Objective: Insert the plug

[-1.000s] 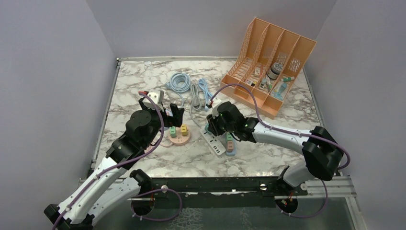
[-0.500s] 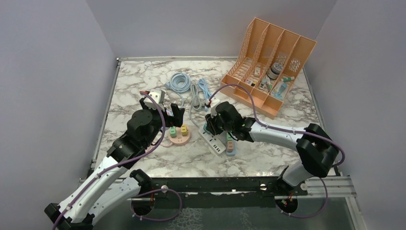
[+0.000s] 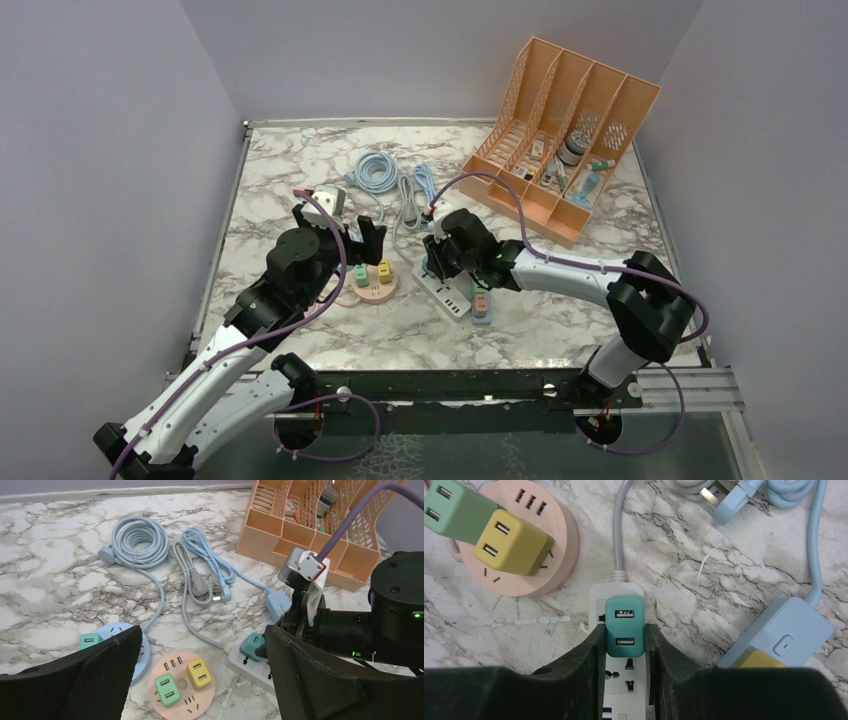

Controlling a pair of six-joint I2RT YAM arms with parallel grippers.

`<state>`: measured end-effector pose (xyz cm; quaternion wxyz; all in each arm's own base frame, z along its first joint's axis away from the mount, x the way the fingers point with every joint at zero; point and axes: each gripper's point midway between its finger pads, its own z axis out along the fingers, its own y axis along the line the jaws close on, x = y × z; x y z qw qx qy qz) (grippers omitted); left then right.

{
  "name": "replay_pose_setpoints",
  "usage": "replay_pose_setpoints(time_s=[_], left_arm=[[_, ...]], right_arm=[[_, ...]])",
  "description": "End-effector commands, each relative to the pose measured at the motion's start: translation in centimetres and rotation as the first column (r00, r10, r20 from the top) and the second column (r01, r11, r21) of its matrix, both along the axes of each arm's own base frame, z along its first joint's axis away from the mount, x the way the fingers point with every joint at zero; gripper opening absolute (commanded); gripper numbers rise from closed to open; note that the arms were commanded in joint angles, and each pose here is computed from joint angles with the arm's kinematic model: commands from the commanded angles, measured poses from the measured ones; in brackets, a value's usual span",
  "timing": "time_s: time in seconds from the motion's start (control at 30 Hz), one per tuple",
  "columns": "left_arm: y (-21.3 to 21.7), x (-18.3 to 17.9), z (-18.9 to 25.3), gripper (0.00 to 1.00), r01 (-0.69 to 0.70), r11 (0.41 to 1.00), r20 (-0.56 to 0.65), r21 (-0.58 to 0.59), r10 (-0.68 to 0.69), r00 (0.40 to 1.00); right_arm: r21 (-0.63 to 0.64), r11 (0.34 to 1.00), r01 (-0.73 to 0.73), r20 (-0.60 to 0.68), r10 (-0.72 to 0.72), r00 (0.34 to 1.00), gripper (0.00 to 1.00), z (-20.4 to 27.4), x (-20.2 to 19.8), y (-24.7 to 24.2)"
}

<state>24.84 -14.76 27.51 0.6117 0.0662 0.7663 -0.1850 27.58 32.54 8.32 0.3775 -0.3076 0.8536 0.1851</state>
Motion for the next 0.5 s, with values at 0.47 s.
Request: replay_pose_setpoints(time_s=[0.47], left_arm=[[-0.1, 0.3, 0.2, 0.96, -0.028, 0.999, -0.015, -0.041, 0.028, 1.0]], right_arm=[[-0.314, 0.937, 0.153, -0.143, -0.206, 0.968, 0.16, -7.3, -3.7, -5.9]])
